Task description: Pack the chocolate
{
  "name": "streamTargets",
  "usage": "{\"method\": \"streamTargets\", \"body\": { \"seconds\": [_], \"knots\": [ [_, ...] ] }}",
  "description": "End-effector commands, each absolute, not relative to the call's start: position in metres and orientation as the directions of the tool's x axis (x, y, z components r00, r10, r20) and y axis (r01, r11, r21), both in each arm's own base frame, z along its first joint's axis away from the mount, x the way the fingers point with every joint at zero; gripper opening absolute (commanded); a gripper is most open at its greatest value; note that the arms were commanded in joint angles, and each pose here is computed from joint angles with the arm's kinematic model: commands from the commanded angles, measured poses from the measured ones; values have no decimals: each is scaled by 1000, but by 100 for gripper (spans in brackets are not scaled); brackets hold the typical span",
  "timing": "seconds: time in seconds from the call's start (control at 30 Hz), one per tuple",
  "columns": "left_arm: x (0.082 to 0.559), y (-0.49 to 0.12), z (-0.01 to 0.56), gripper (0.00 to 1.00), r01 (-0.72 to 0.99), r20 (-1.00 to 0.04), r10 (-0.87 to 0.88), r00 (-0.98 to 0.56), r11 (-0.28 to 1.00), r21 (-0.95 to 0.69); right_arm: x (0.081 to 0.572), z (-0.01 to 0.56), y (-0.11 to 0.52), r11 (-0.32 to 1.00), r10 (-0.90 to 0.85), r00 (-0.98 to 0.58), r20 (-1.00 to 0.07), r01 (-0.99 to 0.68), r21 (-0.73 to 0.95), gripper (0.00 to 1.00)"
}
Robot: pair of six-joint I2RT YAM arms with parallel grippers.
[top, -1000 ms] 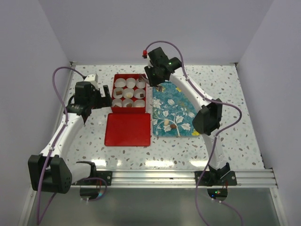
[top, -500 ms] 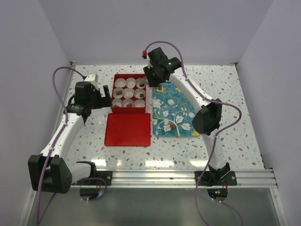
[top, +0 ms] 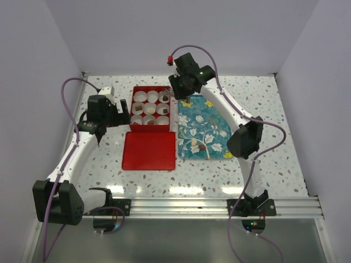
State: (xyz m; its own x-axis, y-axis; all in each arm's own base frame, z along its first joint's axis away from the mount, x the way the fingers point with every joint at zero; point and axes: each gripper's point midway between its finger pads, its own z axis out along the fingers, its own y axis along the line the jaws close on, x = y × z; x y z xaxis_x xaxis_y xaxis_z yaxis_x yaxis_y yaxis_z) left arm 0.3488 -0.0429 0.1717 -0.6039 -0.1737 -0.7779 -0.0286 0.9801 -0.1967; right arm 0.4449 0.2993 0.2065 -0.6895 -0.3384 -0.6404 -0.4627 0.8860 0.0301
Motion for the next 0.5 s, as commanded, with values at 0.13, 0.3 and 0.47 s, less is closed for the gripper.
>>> {"method": "streamTargets", "body": {
  "seconds": [0.13,0.3,0.47],
  "knots": [
    [349,-44,186,100,-1,-806,-156,-570,982,-189,421,300,281,887,-251,-580,-775,-458,55,38],
    [345,-44,183,100,-3,-806,-159,-570,981,-192,393,299,251,906,-260,-597,-759,-422,22,38],
    [344,-46,176,100,7,-797,-158,-583,980,-199,345,258,204,927,-305,-676,-671,-372,-47,38]
  ]
}}
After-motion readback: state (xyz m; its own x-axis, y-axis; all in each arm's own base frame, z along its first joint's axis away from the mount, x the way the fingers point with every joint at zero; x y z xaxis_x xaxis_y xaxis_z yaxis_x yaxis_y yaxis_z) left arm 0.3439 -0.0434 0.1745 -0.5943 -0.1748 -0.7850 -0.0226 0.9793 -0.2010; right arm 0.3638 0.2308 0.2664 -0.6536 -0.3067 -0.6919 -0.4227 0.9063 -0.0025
